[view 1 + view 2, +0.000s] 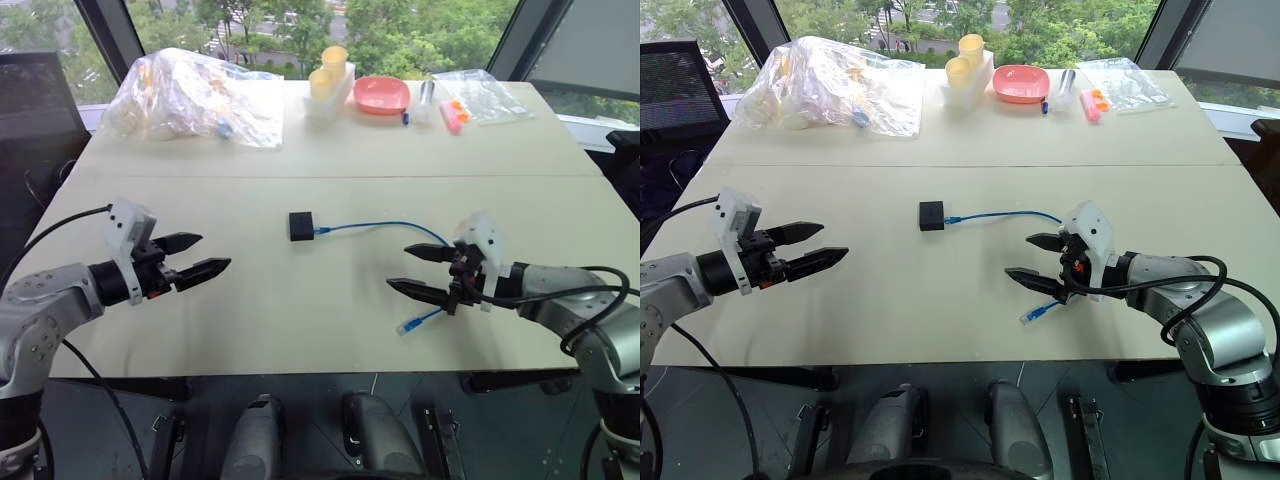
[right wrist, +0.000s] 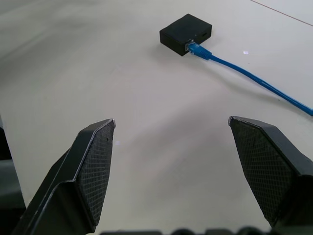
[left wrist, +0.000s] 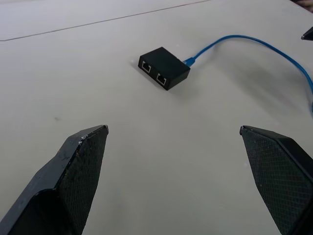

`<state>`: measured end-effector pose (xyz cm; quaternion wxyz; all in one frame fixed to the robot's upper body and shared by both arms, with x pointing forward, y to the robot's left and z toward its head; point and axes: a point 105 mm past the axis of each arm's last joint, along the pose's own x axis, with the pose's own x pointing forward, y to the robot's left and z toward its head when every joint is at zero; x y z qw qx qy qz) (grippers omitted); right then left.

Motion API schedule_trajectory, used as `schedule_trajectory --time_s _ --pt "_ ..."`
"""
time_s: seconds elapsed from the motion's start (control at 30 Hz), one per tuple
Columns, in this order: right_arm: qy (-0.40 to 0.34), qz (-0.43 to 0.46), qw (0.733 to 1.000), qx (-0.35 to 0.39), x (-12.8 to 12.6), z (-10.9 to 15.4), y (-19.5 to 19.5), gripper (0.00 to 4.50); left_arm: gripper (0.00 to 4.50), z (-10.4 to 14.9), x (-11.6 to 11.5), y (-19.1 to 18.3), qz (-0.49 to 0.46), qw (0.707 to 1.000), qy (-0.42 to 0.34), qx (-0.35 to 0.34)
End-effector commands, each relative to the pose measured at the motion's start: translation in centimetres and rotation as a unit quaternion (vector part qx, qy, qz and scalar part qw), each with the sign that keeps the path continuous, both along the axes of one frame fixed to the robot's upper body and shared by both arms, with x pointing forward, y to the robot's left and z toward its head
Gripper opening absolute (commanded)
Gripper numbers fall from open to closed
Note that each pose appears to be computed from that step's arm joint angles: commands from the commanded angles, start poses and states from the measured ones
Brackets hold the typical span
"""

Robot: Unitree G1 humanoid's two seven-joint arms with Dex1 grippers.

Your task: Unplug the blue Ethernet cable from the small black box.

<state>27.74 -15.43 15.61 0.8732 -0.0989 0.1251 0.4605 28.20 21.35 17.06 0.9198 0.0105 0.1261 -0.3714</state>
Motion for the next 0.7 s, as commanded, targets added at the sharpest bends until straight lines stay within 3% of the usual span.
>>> schedule_trajectory --time_s 0.03,0.4,0.53,0.7 --pt "-0.025 0.004 1.0 0.001 0.4 0.9 0.2 3.87 4.48 1.1 0.3 0.0 -0.004 1.0 -0.028 0.008" --pt "-0.053 0.002 0.999 -0.009 1.9 1.3 0.5 3.87 4.48 1.2 0.7 0.1 -0.031 0.999 -0.025 0.025" --pt "-0.086 0.041 0.994 -0.051 4.4 1.3 2.5 3.87 4.48 1.3 2.8 0.4 -0.076 0.992 -0.039 0.097" --pt "-0.096 0.096 0.986 -0.096 9.6 0.3 6.1 3.87 4.48 2.7 2.5 0.1 -0.19 0.973 -0.001 0.128"
